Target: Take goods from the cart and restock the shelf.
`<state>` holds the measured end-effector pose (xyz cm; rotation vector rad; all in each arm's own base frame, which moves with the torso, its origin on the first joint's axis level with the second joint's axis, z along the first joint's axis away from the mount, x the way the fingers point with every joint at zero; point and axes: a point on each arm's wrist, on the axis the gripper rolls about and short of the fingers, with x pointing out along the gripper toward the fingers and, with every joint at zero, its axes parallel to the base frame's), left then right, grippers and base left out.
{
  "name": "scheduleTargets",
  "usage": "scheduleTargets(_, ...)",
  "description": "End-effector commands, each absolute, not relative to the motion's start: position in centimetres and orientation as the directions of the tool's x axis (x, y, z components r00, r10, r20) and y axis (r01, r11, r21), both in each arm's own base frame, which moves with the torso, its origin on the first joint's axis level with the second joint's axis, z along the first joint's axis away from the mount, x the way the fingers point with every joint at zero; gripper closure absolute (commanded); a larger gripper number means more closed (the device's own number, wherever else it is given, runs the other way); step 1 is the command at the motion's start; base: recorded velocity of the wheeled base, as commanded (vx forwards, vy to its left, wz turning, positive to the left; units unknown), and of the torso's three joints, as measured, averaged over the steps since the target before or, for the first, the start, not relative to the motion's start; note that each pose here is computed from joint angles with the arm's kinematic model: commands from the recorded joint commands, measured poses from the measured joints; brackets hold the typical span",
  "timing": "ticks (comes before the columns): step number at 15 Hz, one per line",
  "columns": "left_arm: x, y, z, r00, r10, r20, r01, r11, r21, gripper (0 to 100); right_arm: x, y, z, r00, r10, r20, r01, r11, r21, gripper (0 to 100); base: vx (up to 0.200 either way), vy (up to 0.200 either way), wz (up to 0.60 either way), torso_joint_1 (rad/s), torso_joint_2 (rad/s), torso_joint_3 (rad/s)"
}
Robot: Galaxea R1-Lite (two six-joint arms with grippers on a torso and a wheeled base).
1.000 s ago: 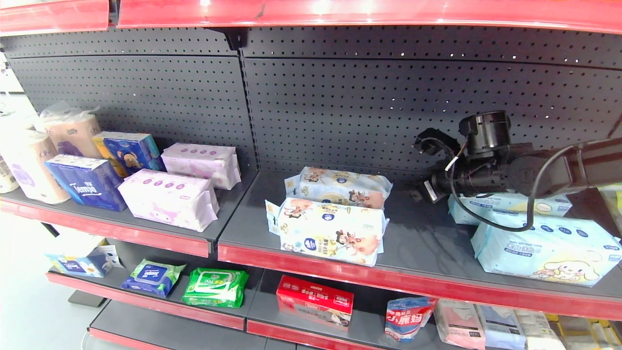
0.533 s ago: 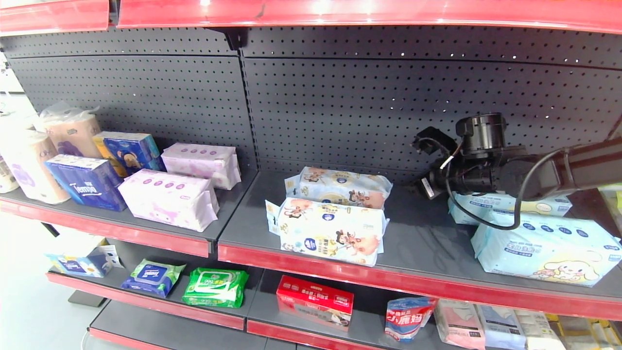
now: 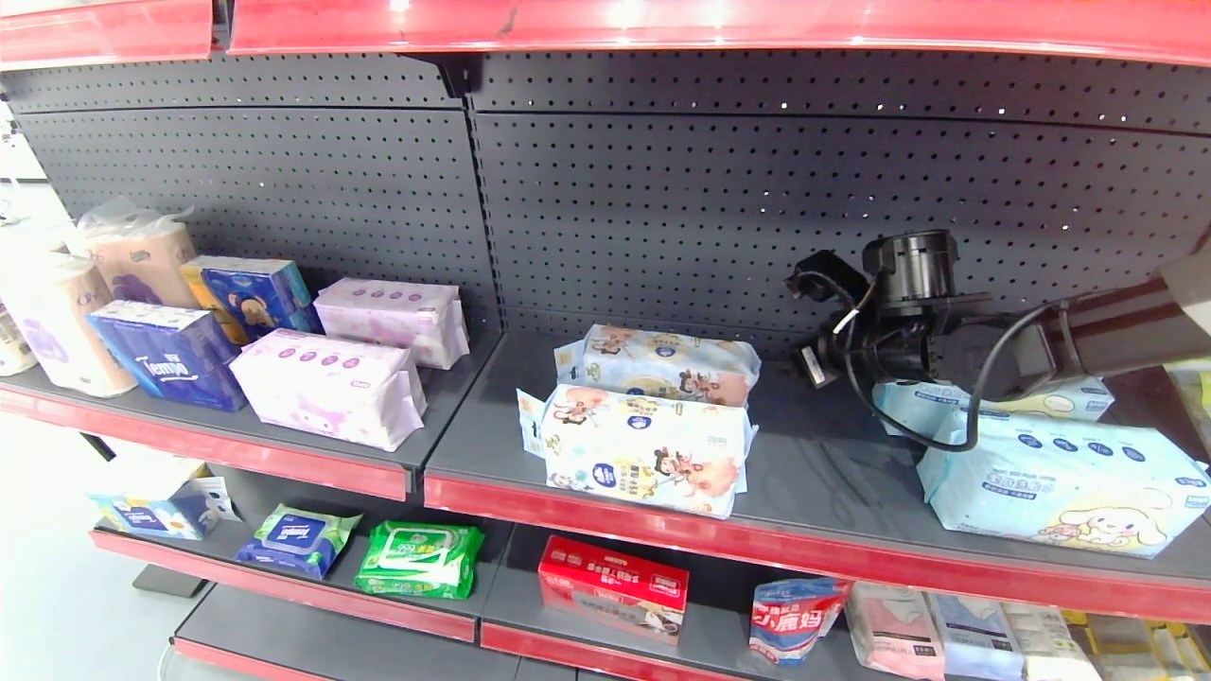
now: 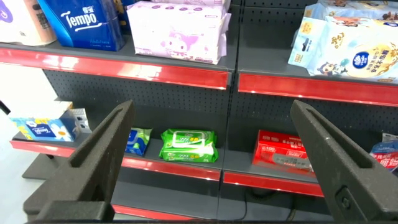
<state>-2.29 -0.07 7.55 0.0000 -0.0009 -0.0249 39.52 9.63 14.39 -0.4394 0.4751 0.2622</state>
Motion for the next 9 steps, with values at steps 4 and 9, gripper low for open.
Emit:
scheduleTargets(4, -2.3, -0.1, 7.5, 1.0, -0.025, 0.0, 0.025, 1.0, 0.0, 0, 39.5, 10.5, 14.0, 0.852, 0.154, -0.5, -0.349, 0.88, -0.324, 0, 0.0, 0.0, 0.0, 0.0, 0.0, 0.0)
scheduleTargets(9, -2.3, -0.1, 7.5, 1.0, -0.025, 0.0, 0.025, 1.0, 0.0, 0, 39.6, 11.4, 14.2, 0.854, 0.169, -0.491, -0.354, 0.882, -0.311, 0, 0.0, 0.0, 0.0, 0.0, 0.0, 0.0)
